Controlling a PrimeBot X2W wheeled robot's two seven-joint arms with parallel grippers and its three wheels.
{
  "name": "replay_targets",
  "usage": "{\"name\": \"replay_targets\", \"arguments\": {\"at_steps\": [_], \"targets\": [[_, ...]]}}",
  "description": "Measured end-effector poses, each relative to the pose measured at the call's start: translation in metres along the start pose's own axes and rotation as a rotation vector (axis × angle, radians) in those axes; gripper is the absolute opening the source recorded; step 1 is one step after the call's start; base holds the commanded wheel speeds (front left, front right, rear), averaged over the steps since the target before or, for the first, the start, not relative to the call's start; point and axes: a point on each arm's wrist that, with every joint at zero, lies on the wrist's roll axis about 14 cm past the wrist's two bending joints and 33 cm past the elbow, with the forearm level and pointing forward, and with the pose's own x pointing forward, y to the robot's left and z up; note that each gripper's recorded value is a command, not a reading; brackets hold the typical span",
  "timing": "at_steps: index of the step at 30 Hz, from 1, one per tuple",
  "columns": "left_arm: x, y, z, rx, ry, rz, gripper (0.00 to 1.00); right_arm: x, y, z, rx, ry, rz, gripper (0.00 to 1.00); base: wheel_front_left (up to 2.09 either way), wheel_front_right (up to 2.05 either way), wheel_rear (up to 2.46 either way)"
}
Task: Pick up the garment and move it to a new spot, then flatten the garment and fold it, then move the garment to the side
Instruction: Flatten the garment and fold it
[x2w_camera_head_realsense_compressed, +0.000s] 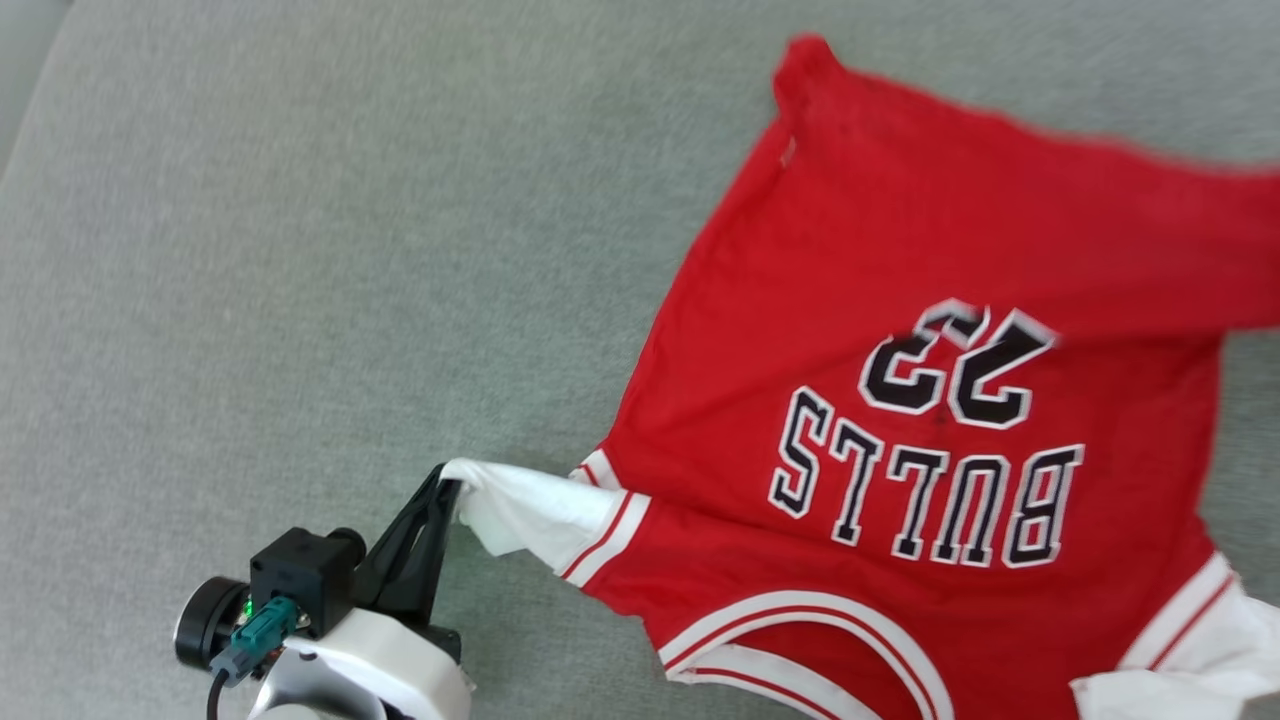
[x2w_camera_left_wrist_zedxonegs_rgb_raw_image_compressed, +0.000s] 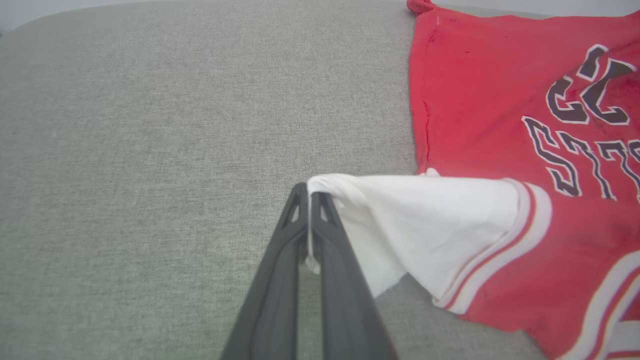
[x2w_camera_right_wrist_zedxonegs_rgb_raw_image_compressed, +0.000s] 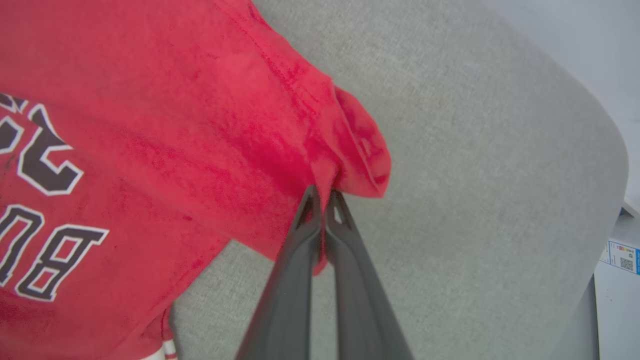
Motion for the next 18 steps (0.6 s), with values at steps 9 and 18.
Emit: {"name": "replay_targets", "arguments": {"at_steps": [9, 18], "targets": [[-0.014, -0.009, 0.010, 0.008, -0.034, -0.029, 0.00, -0.057, 0.010, -0.124, 0.071, 0.165, 0.016, 0.00, 0.00, 0.00, 0.00], [-0.017, -0.021, 0.015, 0.007, -0.055, -0.071, 0.00, -0.084, 0.055, -0.238, 0.339, 0.242, 0.079, 0.00, 0.00, 0.00, 0.00]]}}
